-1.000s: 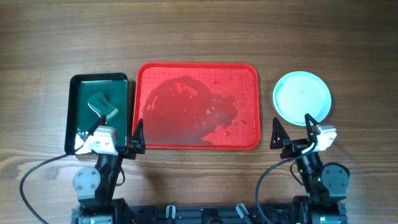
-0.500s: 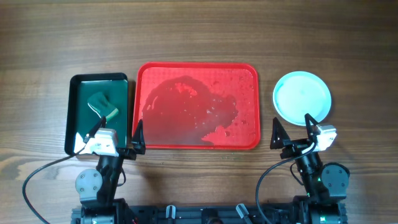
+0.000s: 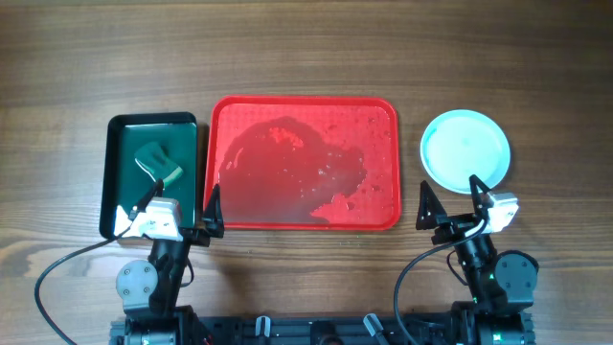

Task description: Clean dirty plates on tray and stack at the side

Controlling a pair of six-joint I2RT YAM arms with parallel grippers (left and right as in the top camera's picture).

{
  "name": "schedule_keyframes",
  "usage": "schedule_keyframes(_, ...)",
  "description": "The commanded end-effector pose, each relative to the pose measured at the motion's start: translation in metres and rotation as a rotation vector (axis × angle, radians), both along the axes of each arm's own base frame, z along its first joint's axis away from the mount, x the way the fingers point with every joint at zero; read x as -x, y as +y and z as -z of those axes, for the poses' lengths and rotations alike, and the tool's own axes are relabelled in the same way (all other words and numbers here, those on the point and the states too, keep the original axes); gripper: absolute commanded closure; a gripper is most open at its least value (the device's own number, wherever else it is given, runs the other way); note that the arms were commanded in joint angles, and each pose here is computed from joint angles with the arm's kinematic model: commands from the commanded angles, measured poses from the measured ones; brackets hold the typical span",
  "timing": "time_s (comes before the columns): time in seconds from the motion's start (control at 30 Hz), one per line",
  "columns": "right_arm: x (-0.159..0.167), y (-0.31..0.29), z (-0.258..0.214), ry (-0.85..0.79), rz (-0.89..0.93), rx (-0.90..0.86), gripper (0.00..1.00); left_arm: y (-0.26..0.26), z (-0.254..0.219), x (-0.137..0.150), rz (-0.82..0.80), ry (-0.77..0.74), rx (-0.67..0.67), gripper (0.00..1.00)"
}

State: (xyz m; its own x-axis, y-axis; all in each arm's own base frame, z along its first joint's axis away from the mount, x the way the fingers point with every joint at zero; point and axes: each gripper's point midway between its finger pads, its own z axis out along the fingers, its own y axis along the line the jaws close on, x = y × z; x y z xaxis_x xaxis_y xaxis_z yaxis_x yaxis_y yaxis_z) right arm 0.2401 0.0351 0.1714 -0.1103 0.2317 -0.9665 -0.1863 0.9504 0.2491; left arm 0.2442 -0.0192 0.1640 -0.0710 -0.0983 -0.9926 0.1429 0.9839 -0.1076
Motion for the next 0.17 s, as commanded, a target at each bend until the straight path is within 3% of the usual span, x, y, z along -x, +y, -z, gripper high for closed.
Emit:
schedule_keyframes(0.0,0.0009,0.0017,-0.0034,-0.012,-0.011,-0.008,0.00,0.0016,0.0019,-0.0003,-0.008,-0.006,-0.023,0.00)
schedule_keyframes(0.13,0.0009,0.0017,-0.0034,-0.013,-0.011,-0.008,0.00,0.0016,0.0019,-0.0003,-0.008,-0.006,-0.023,0.00)
